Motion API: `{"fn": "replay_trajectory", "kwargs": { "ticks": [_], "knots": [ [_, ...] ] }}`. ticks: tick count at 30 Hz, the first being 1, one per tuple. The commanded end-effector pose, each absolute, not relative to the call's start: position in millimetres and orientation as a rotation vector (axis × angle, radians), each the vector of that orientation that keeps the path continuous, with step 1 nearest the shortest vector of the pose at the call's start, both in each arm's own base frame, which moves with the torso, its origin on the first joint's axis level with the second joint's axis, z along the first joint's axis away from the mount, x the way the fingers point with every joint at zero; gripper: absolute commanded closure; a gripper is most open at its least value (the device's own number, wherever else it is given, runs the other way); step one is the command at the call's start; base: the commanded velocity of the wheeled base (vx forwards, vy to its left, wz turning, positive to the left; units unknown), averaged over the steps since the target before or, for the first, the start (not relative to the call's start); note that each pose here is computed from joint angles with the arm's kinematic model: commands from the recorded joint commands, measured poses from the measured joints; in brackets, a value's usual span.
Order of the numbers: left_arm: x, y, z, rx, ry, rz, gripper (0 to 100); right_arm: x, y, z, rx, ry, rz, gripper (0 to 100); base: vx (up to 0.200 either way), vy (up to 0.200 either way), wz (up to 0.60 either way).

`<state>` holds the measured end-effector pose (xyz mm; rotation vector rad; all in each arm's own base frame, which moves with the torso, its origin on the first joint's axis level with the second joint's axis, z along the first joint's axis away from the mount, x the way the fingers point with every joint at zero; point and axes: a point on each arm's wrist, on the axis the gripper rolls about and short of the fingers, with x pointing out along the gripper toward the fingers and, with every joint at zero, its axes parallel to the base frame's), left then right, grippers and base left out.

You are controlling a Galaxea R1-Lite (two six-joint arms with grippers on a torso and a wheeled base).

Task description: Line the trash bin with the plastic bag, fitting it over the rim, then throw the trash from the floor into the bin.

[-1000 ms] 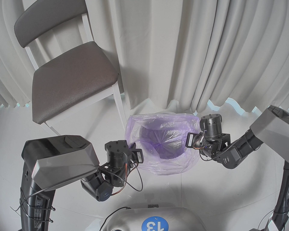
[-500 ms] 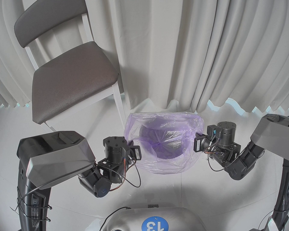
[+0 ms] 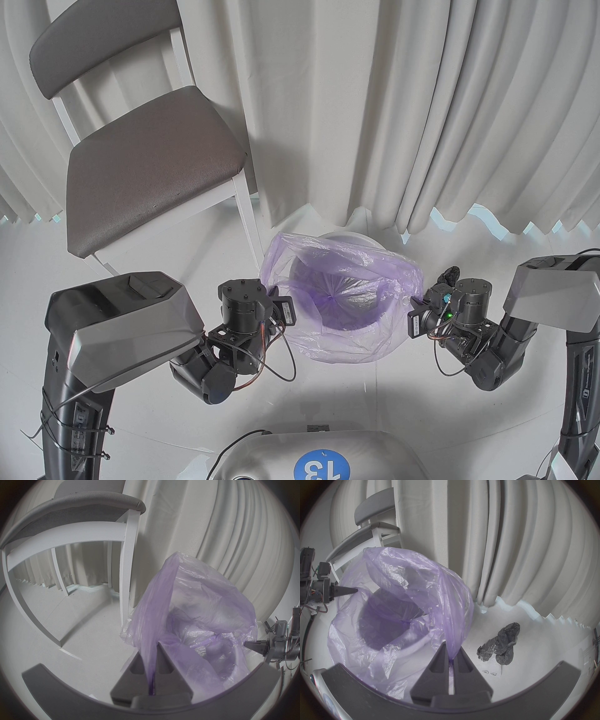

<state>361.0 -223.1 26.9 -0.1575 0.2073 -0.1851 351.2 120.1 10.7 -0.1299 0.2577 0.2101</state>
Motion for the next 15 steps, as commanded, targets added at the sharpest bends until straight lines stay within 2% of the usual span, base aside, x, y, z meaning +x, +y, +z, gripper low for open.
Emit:
{"fn": "replay_trajectory", "kwargs": {
  "ticks": [1,13,15],
  "knots": [
    [369.3,-224.4,23.2,-0.169,0.193,-0.177,100,353.3,124.3,6.4,-0.127,0.247,0.216,100,0.0,0.0,0.0],
    [393.0,-225.3,11.4,-0.193,0.14,-0.09,100,358.9,118.1,31.4,-0.103,0.168,0.181,100,0.0,0.0,0.0],
    [393.1,-226.1,15.2,-0.2,0.129,-0.09,100,366.0,118.9,39.6,-0.085,0.129,0.137,100,0.0,0.0,0.0]
  ]
}}
